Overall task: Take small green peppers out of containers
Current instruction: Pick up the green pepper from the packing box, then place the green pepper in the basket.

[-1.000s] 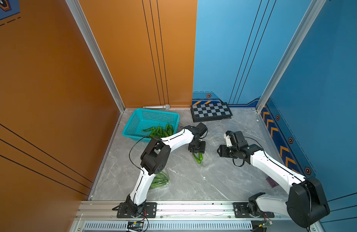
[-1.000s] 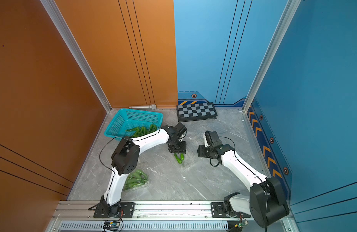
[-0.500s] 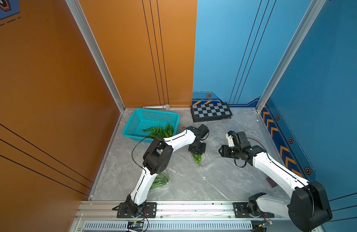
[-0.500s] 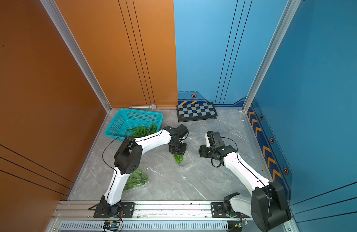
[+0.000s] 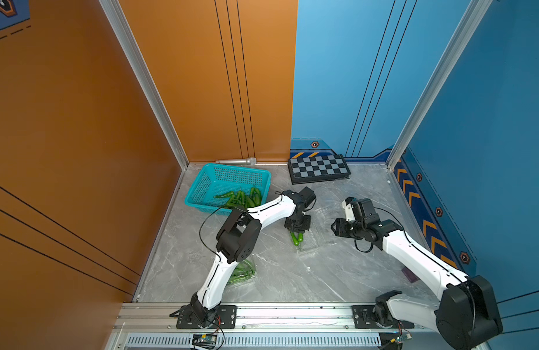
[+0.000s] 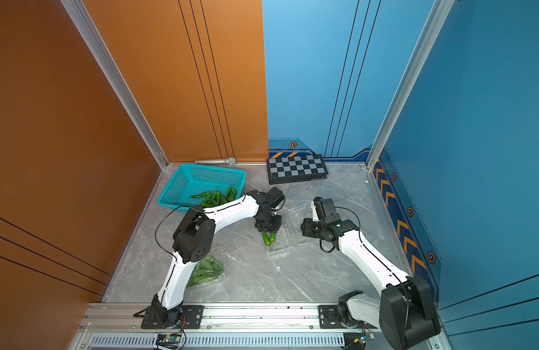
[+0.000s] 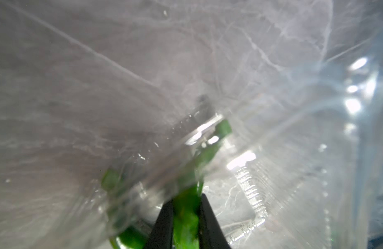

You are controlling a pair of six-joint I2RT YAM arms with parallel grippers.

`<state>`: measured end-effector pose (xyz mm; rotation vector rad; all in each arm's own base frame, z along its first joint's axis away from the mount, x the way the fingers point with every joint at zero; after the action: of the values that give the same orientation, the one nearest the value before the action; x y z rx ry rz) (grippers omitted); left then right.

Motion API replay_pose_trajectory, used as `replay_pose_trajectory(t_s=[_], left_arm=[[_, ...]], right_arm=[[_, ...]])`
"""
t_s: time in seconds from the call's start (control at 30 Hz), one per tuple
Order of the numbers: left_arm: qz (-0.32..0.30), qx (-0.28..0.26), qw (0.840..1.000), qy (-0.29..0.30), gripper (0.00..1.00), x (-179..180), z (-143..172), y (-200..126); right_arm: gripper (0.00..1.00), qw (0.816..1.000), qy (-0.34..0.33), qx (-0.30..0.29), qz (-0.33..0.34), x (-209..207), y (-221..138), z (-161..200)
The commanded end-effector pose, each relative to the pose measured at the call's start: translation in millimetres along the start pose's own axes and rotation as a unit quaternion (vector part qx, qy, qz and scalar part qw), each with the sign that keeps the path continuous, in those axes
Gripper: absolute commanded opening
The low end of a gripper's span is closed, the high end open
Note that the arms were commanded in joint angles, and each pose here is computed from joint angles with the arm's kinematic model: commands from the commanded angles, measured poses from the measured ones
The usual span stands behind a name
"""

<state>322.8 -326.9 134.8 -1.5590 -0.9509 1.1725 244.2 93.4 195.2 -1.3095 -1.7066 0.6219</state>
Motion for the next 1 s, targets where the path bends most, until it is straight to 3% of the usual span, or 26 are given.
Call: replay_pose_trajectory(t_s=[0.0, 0.3, 0.5, 0.7, 0.97], left_arm=[[0.012, -0.035, 0.999, 0.016, 0.04, -6.8, 0.0, -40.7], [0.056, -0.052, 0.997, 0.019, 0.02, -8.8, 8.8, -80.0], [0.069, -0.094, 0.993, 0.02, 0.02, 0.9, 11.8, -120.4], [0.076, -0.146, 0.986, -0.009, 0.03, 38.7, 3.3, -163.8], [0.054, -0.205, 0.974, -0.085, 0.04, 122.2, -13.8, -204.6]], right_arm=[[0.49, 1.0, 0.008, -0.006, -0.01, 0.1, -0.2, -2.7], [0.5, 1.0, 0.013, -0.007, -0.01, 1.1, 4.2, -10.0], [0.49, 1.0, 0.019, -0.006, -0.014, 1.9, 9.6, -15.8], [0.49, 0.999, 0.022, -0.005, -0.024, 5.1, 13.7, -21.3], [0.49, 0.999, 0.017, -0.001, -0.038, 12.1, 17.8, -27.0]])
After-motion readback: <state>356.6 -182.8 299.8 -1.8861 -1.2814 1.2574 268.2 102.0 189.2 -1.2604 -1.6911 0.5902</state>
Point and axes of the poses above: each gripper's point midway between its finger pads, its own y axis out along the fingers, its own x axis along the line the jaws close on, z = x × y, the point moved 10 cm from there along -y, back along the fingers
